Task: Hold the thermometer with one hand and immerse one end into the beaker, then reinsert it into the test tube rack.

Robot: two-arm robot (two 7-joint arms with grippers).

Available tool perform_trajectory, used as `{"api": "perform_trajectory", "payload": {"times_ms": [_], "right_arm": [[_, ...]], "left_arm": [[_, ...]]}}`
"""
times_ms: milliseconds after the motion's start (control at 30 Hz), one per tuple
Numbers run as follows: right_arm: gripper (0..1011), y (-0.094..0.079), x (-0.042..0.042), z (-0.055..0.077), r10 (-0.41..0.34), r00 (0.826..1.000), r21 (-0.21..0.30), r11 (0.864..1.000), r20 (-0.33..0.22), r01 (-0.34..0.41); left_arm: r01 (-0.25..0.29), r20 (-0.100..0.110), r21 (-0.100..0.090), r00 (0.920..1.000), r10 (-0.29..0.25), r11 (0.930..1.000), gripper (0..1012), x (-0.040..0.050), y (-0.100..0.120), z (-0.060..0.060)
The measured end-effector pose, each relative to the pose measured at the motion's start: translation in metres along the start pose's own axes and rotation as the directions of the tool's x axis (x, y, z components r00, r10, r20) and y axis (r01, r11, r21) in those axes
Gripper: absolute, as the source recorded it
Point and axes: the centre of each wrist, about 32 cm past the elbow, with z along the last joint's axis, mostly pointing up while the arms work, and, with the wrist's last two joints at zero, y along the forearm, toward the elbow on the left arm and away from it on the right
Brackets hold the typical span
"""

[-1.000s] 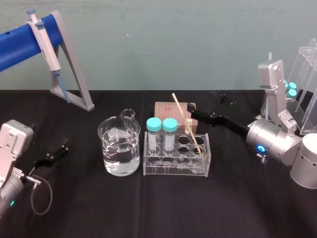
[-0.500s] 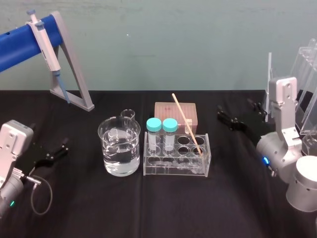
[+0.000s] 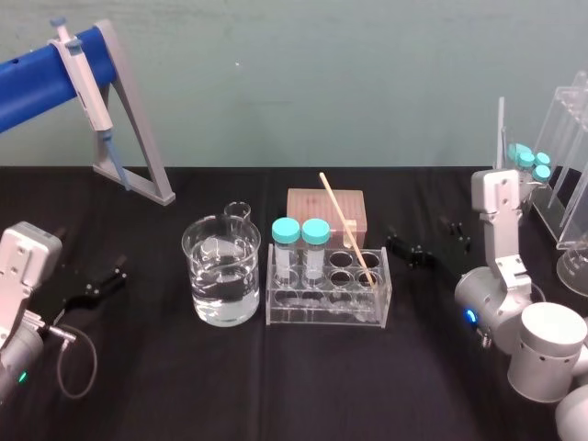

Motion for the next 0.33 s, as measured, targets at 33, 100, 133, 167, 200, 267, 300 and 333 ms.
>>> {"api": "perform_trajectory", "payload": {"times_ms": [33, 100, 133, 167, 200, 267, 300, 333], "right_arm": [[1003, 0.0000, 0.0000, 0.0003, 0.000, 1.000, 0.001, 1.000, 0.000, 0.000], [1003, -0.0001, 0.0003, 0.0011, 0.000, 1.000, 0.004, 1.000, 0.001, 0.000], [1003, -0.0003, 0.0004, 0.0013, 0.000, 1.000, 0.005, 1.000, 0.002, 0.000], [1003, -0.0004, 0.0004, 0.0018, 0.000, 1.000, 0.007, 1.000, 0.002, 0.000], [1003, -0.0004, 0.0004, 0.0018, 0.000, 1.000, 0.007, 1.000, 0.002, 0.000], [1003, -0.0007, 0.0005, 0.0022, 0.000, 1.000, 0.009, 1.000, 0.002, 0.000], [1003, -0.0009, 0.0007, 0.0023, 0.000, 1.000, 0.011, 1.000, 0.003, 0.000], [1002, -0.0010, 0.0008, 0.0024, 0.000, 1.000, 0.011, 1.000, 0.003, 0.000]], "left_arm": [[0.000, 0.000, 0.000, 1.0000, 0.000, 1.0000, 1004, 0.0000, 0.0000, 0.0000], [0.000, 0.000, 0.000, 1.0000, 0.000, 1.0000, 1004, 0.0000, 0.0000, 0.0000], [0.000, 0.000, 0.000, 1.0000, 0.000, 1.0000, 1004, 0.0000, 0.0000, 0.0000], [0.000, 0.000, 0.000, 1.0000, 0.000, 1.0000, 1004, 0.0000, 0.0000, 0.0000], [0.000, 0.000, 0.000, 1.0000, 0.000, 1.0000, 1004, 0.0000, 0.0000, 0.0000], [0.000, 0.000, 0.000, 1.0000, 0.000, 1.0000, 1004, 0.0000, 0.0000, 0.0000], [0.000, 0.000, 0.000, 1.0000, 0.000, 1.0000, 1004, 0.0000, 0.0000, 0.0000], [0.000, 0.000, 0.000, 1.0000, 0.000, 1.0000, 1004, 0.0000, 0.0000, 0.0000]]}}
